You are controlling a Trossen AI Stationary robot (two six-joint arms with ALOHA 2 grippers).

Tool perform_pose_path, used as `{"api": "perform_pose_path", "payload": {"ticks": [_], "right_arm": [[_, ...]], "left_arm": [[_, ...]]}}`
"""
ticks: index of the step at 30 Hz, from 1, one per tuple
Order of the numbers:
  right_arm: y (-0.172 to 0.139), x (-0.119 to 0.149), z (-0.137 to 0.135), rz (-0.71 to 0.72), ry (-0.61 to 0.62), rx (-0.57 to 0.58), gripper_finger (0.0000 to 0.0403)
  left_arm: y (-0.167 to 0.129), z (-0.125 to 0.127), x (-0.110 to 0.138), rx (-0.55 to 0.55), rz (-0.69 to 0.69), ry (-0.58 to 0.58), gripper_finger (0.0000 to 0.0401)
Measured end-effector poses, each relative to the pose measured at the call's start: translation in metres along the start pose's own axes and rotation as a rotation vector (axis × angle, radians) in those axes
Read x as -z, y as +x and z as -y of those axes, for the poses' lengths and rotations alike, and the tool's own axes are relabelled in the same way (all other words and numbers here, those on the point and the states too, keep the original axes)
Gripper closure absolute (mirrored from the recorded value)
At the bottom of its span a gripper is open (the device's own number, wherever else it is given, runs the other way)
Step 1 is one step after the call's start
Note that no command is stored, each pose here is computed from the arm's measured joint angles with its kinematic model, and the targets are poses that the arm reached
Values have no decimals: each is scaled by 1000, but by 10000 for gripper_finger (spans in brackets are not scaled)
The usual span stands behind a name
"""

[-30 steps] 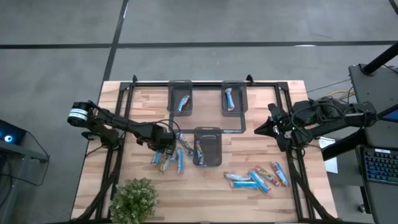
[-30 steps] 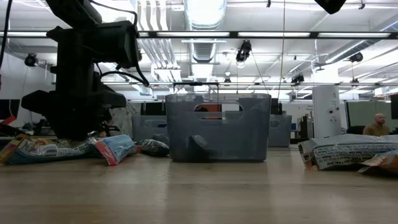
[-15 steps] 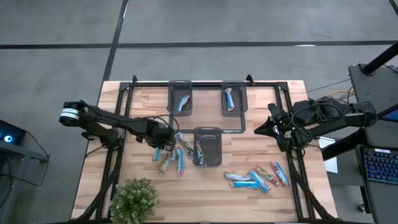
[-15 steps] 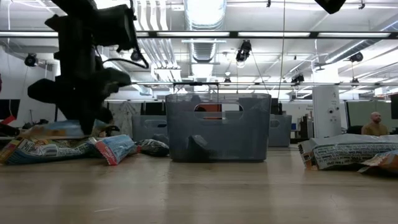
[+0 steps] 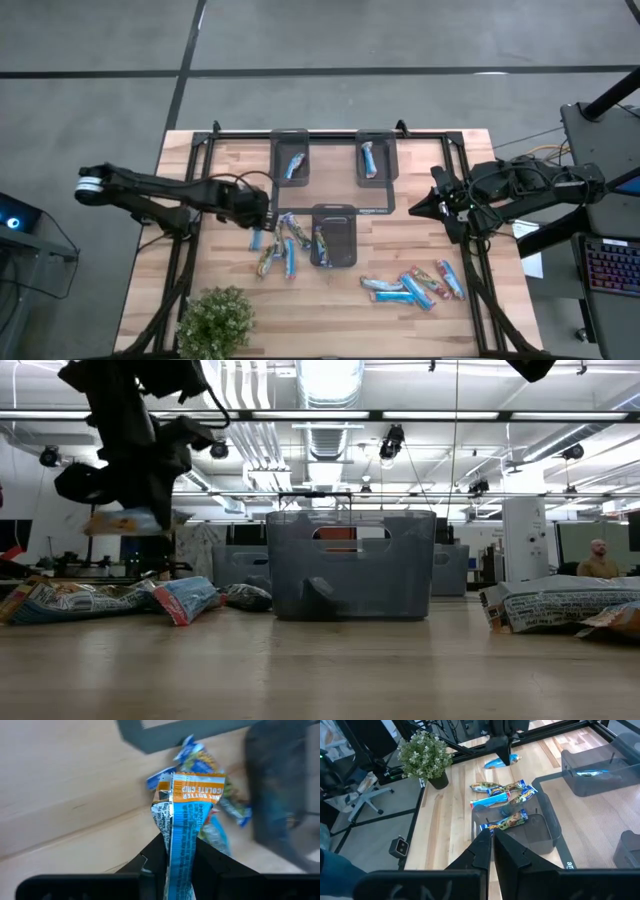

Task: Pick and place Granola Bars by type
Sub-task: Put the yellow granola bar into the right black bin

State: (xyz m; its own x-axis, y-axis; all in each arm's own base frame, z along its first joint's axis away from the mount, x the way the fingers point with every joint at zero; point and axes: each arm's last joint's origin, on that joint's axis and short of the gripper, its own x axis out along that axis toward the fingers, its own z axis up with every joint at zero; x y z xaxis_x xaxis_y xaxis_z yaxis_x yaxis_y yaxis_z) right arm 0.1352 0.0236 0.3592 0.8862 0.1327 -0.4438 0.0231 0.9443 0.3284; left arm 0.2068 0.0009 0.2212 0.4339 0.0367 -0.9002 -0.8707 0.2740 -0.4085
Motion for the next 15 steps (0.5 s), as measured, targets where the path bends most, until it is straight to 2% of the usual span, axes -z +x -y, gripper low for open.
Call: {"api": "perform_pose_path", "payload": {"ticks": [4, 15], "right_arm": [[0, 0, 0, 0, 0, 0, 390], [0, 0, 0, 2, 1, 1, 390]], "left_arm": [[-7, 7, -4, 114, 39, -8, 348], [-29, 44, -31, 583, 256, 16, 348]]}}
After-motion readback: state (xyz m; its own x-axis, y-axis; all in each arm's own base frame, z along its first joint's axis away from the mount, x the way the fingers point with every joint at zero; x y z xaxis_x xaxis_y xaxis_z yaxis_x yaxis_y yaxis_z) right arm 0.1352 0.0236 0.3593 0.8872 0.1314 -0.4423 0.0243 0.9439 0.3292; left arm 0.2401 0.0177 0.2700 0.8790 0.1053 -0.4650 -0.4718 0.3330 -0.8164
